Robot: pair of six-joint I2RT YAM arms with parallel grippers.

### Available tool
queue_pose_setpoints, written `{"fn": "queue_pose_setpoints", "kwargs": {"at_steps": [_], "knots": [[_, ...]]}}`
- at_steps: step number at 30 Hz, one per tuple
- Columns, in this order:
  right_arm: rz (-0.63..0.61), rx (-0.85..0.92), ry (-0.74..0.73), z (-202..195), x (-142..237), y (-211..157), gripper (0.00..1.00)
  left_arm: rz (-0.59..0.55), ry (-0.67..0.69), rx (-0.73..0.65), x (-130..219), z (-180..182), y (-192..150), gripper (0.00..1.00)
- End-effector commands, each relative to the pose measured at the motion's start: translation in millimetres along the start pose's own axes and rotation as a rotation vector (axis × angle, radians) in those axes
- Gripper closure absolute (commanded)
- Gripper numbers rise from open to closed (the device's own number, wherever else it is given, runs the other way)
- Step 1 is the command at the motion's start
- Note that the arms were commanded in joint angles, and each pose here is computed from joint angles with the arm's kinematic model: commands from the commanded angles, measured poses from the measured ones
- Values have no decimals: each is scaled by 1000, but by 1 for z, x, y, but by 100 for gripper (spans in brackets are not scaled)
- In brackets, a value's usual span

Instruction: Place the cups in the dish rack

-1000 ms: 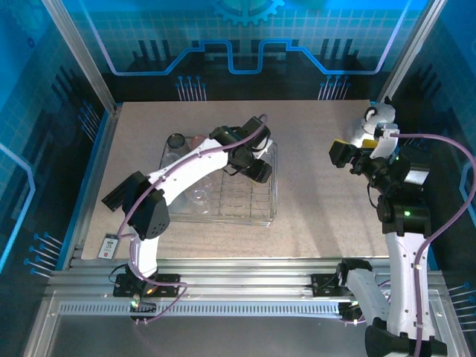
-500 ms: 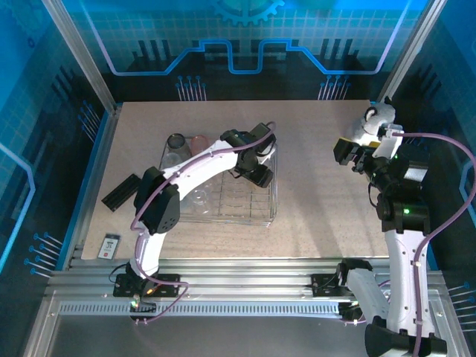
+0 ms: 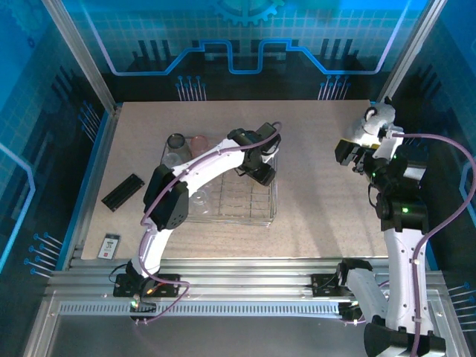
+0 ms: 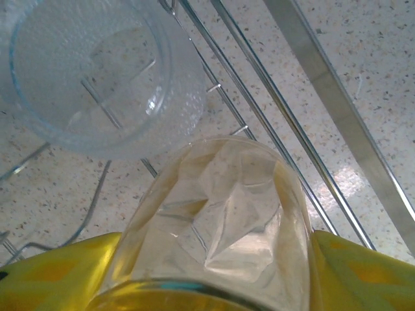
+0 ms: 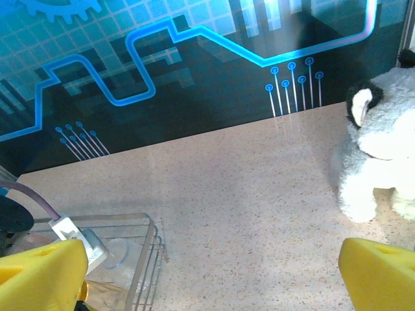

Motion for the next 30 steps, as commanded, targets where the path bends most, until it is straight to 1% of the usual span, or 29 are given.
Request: {"fn": "queue_pose_setpoints", "kwargs": {"at_steps": [1,7,17,25,30], "knots": [[-12,-16,-52,-6,0,1,0,21,42,-53,0,-5,3,43],[-11,-22,-79,-9,0,0,0,34,65,-75,-6,-5,6,40],[-5,-20,-85,-10,-2,-1,0,71,87,-95,-17,-4,3,37],[2,-36,-82,-12,-3,-4,0,83,108,-139,-25,-5,6,31],[2,-17,-83,-12,-1,-5,0,84,117,-162,-30,-8,8,26]]}}
Point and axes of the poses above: each hand's point on the last joint's axis, 136 mm out from that joint toward the fingers, its own x axis back along the fingers, its own z axis along the line the jaws close on, y = z × x, the point moved 9 cm from there along x, back along the fingers, and after that the axes turned 2 degrees about -x, right-handed, at the moved point
